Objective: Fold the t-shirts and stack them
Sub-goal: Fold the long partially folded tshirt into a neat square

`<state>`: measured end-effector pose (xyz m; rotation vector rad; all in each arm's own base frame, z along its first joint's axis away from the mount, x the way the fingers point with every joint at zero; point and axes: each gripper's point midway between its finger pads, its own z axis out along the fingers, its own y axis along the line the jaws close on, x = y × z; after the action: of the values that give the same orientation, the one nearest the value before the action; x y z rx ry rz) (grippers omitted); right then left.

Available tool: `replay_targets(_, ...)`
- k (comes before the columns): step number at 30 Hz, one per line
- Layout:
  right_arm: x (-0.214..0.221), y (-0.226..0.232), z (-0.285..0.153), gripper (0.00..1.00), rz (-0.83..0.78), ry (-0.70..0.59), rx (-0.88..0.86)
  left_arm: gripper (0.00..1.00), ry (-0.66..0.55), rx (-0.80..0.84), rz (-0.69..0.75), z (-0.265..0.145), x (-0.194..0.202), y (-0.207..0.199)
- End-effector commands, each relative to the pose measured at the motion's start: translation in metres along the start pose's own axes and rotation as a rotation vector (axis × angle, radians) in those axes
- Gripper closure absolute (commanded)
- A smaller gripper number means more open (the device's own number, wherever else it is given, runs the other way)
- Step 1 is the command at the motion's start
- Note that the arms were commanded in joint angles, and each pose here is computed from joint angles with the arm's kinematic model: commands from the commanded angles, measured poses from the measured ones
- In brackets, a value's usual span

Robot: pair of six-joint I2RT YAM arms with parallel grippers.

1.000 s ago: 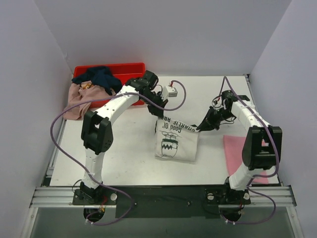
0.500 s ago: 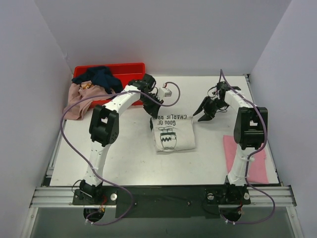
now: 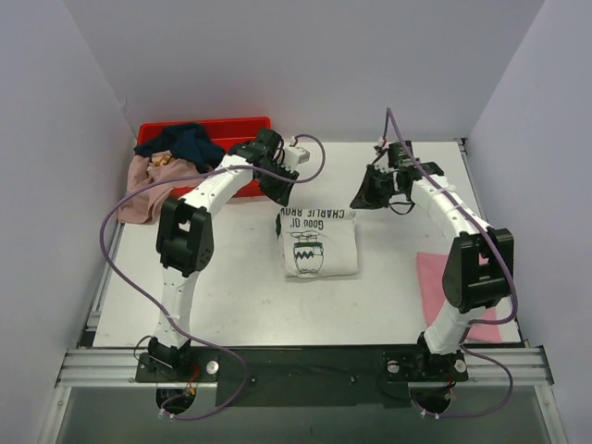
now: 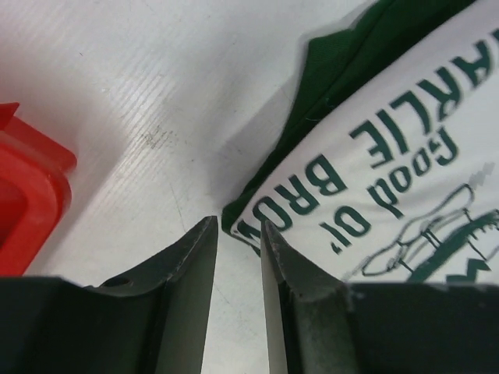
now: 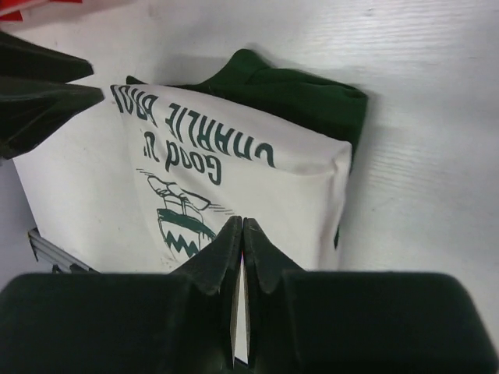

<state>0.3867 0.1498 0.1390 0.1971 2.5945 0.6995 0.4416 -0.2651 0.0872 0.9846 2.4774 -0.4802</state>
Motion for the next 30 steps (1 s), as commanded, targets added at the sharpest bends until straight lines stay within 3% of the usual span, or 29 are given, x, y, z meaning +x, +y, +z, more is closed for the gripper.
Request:
replay_targets(1,0.024,-0.001,0.048,1.00,0.000,0.137,-0.065,0.65,-0.182,0.019,0.067,-0.063,-0.042,-0.034)
replay_targets(6,0.000,-0.001,0.086,1.00,0.028,0.155,-0.072,0.72,-0.130,0.141,0.054,-0.038,-0.013,-0.075)
replay_targets(9,-0.021,-0.001,0.100,1.00,0.069,0.131,-0.067,0.72,-0.128,0.103,-0.004,-0.017,-0.012,-0.056)
replay_targets(15,-0.002,-0.028,0.126,1.00,0.194,0.178,0.022,0.71,-0.064,-0.058,-0.040,0.026,-0.002,0.005)
replay_targets(20,-0.010,-0.036,0.130,1.00,0.220,0.157,0.054,0.69,-0.105,-0.132,-0.002,0.030,-0.018,0.022)
replay_targets(24,-0.036,-0.034,0.109,0.99,0.217,0.085,0.047,0.66,-0.126,-0.156,0.019,0.020,-0.030,0.023)
replay_targets(25,-0.043,-0.029,0.098,0.95,0.191,0.061,0.038,0.65,-0.145,-0.164,0.040,0.011,-0.036,0.022)
replay_targets(27,-0.046,-0.026,0.075,0.71,0.154,0.031,0.036,0.62,-0.175,-0.150,0.074,-0.005,-0.046,0.013)
replay_targets(30,-0.033,-0.026,0.044,0.56,0.111,0.017,0.031,0.57,-0.234,-0.082,0.143,-0.042,-0.058,-0.016)
